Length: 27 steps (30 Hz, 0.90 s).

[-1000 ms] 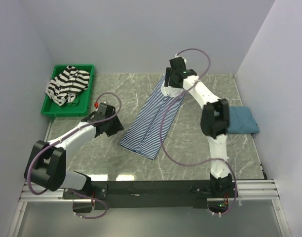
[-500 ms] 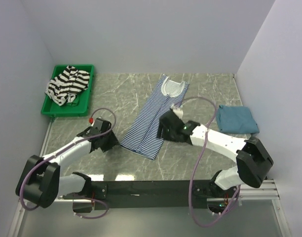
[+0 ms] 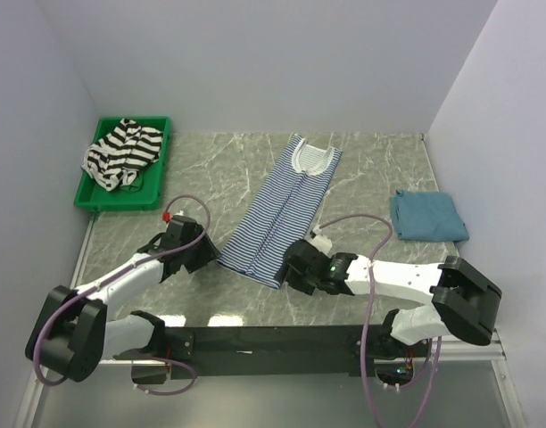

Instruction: Fold and stack the tank tops

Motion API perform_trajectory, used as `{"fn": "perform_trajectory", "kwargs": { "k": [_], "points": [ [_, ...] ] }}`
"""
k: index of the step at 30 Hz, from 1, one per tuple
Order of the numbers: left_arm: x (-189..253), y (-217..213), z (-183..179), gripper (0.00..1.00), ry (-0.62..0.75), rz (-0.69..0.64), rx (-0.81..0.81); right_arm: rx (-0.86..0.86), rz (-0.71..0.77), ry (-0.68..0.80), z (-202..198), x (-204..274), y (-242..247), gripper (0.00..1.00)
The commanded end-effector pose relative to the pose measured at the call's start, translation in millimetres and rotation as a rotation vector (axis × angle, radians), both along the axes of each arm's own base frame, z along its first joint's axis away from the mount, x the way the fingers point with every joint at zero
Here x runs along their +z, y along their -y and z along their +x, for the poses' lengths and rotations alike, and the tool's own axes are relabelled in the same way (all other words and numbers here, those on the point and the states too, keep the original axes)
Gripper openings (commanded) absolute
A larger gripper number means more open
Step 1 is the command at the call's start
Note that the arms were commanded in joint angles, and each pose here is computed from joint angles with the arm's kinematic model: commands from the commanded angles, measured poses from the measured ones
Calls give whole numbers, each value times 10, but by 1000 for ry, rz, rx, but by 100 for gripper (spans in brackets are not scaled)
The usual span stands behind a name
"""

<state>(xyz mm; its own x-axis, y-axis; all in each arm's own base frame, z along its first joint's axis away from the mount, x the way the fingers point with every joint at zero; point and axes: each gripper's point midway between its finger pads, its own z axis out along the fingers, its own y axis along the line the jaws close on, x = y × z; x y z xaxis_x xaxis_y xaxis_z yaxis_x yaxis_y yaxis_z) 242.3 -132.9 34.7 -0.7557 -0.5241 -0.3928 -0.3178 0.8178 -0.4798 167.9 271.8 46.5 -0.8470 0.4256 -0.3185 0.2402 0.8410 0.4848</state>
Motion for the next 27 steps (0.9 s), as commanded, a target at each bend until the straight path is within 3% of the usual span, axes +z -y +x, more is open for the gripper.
{"fn": "perform_trajectory", "kwargs": {
  "k": [1,12,17,21,27],
  "points": [
    [121,144,172,56,49,-27,-49,-138,83,-35,-17,-53,-42,65],
    [-153,211,44,48,-22,40,-65,-217,104,-63,-13,-260,-79,63],
    [-249,252,-44,41,-50,67,-82,-215,87,-77,-30,-353,-82,56],
    [-267,256,-101,32,-60,76,-84,-185,67,-69,-35,-372,-89,37],
    [-189,358,-215,20,-50,68,-127,-114,-27,-63,-74,-437,-15,22]
  ]
}}
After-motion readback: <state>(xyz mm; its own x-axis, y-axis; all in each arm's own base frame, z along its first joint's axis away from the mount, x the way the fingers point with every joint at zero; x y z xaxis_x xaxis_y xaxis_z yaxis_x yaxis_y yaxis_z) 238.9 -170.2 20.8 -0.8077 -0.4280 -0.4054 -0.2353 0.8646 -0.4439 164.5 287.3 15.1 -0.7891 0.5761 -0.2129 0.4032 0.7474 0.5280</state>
